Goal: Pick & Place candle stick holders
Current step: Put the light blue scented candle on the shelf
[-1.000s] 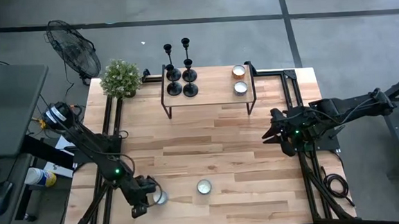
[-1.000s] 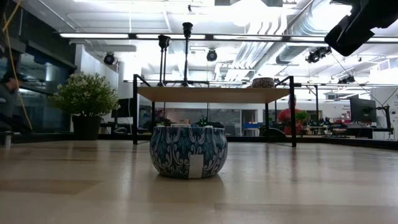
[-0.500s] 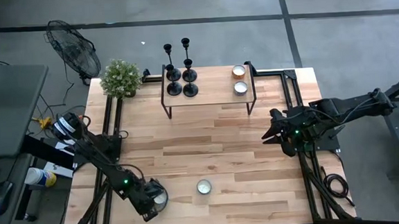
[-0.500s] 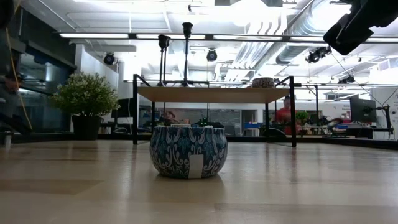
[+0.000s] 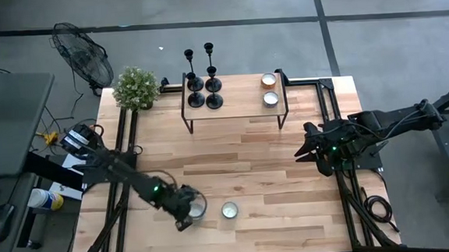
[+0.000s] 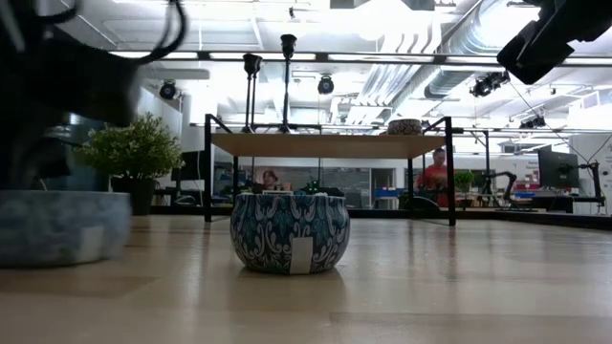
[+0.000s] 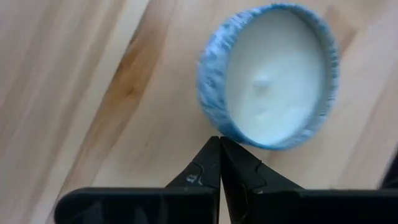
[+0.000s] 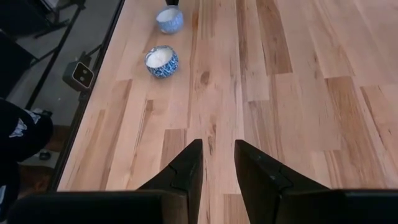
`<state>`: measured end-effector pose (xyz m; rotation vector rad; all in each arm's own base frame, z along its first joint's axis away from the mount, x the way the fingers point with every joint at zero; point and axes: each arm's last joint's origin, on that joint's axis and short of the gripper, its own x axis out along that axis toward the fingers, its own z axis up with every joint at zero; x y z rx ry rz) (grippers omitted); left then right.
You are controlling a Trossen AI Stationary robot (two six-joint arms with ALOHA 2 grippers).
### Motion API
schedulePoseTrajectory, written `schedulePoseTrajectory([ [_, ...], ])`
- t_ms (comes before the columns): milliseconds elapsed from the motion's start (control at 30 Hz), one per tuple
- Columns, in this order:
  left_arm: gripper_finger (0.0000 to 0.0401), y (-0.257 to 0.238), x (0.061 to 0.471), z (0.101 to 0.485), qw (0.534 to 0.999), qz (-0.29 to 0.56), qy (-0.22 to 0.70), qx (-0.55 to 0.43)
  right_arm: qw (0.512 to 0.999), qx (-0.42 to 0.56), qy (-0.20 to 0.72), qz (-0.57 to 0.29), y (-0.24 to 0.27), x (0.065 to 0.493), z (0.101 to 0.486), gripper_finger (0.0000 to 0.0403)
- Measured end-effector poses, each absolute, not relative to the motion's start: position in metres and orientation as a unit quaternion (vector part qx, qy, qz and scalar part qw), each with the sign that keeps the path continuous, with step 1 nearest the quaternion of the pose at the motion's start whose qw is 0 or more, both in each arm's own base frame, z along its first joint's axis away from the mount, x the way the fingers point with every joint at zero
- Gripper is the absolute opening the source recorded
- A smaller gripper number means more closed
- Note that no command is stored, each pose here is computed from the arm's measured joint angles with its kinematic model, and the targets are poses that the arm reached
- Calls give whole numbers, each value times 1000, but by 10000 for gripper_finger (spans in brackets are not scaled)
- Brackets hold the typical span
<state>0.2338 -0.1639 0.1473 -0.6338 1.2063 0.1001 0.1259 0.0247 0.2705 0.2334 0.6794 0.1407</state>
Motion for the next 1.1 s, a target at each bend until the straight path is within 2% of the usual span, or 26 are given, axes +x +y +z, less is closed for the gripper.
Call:
schedulePoseTrajectory([
  [200,0,-143,257,157,801,21,532,-274,934,112,332,69,25,126,270,84],
  [400,0,-119,276,166,817,34,513,-261,935,106,332,69,25,126,270,84],
  [500,0,-113,277,170,807,48,531,-254,935,103,332,70,25,126,270,84],
  [567,0,-112,273,173,782,56,568,-249,935,104,332,71,25,126,270,84],
  [667,0,-117,262,181,737,61,633,-229,935,104,332,72,25,126,270,84],
  [733,0,-125,257,186,726,45,654,-209,935,104,332,71,25,126,270,84],
  [900,0,-158,249,193,762,-57,634,-120,935,104,332,72,25,126,270,84],
  [967,0,-165,243,191,775,-40,625,-89,935,104,332,71,25,126,270,84],
  [1100,0,-167,245,182,776,9,622,-107,936,103,330,68,24,126,271,84],
])
